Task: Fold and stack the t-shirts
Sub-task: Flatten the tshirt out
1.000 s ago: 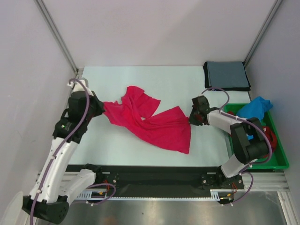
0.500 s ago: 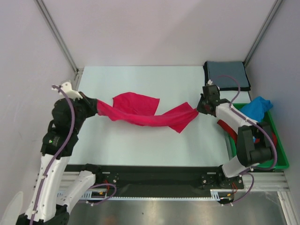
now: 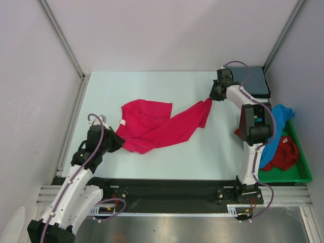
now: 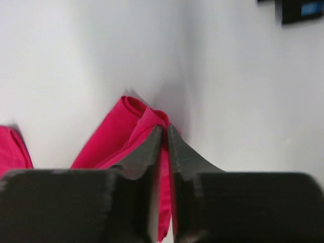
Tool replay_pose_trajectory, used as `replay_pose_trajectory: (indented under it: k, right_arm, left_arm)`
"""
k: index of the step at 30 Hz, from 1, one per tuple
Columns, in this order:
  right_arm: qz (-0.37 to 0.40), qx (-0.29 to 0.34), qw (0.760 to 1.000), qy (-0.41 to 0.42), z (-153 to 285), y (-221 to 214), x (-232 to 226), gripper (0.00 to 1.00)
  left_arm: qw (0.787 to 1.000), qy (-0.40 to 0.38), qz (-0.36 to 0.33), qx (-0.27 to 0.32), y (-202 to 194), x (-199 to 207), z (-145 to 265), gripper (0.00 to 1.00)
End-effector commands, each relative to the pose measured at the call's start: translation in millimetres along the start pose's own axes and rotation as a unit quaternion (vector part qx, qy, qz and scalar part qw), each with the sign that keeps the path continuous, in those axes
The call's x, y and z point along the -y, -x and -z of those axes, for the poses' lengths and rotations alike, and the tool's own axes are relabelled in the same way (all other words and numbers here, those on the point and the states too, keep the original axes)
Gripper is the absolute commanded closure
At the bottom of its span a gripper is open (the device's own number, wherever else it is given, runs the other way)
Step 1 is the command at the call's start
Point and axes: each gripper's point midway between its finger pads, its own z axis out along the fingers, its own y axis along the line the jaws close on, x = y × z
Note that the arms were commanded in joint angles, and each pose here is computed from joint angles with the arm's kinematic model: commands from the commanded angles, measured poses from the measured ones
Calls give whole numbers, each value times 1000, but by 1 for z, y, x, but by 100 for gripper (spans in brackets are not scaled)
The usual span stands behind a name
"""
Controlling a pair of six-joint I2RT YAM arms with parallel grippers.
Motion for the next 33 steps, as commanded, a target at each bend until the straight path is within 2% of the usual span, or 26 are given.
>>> replay_pose_trajectory:
  k: [1,2,3,4,6,7,8,10,13,14,16,17,18,19,20,21,23,26,27,28,30,33]
  right_arm:
    - [24,5,1000,7,-9,27,-8,79]
    - [27,2,1000,-1,-10,31,-6,73]
    - [27,8,1000,-9,-6,42,-7,61]
    - [30,-12,999,-43,-1,32,5,58]
    - [29,-14,998,-61,12,30,12,52]
    - [28,-26,996,-75,15,13,22,49]
    - [33,-6,998,-60,38,20,12,48]
    - [47,9,998,-42,56,10,3,39]
    - [61,6,998,18,87,-30,-23,33]
    - [52,-19,998,25,86,-61,-18,32]
    - [32,-13,997,63,99,-72,-27,35]
    - [24,-6,998,64,99,-77,-24,39]
    - [8,-11,998,55,98,-96,-12,49]
    - [2,7,998,62,96,-93,-13,52]
    - [-7,5,998,59,95,-95,-10,61]
    - [-22,-3,998,55,93,-103,-7,63]
    - [-47,1,997,60,90,-106,-8,63]
    - [-119,9,991,64,85,-115,-8,54]
    - [-140,29,986,81,85,-107,-14,51]
    - [-182,19,980,80,81,-122,-10,49]
    - [-221,38,969,101,79,-117,-16,46]
    - [-281,36,953,105,73,-129,-15,44]
  left_arm:
    - [999,-40,34,0,-5,11,-4,100]
    - [998,-49,37,-10,-10,14,-4,100]
    - [998,-54,37,-18,-15,14,-6,100]
    - [997,-59,40,-25,-19,15,-6,100]
    - [996,-72,34,-43,-31,20,-7,100]
    - [995,-76,37,-49,-36,23,-6,100]
    - [995,-81,37,-54,-40,26,-6,100]
    - [992,-95,37,-70,-54,35,-4,100]
    - [990,-105,39,-87,-72,41,0,100]
    - [990,-106,40,-86,-74,40,1,100]
    - [992,-98,40,-76,-80,32,0,100]
    - [992,-96,38,-73,-80,30,-1,100]
    - [992,-92,36,-72,-81,27,-2,100]
    - [993,-92,33,-72,-81,28,-2,100]
    - [992,-92,31,-76,-81,29,-2,99]
    - [992,-98,32,-76,-78,34,0,100]
    - [992,-101,30,-74,-74,39,1,100]
    - [992,-105,26,-65,-67,44,2,100]
    - [992,-109,24,-61,-64,46,3,100]
    - [992,-109,25,-60,-63,47,3,100]
    - [992,-113,24,-56,-60,50,5,100]
    - [991,-118,23,-55,-59,53,7,100]
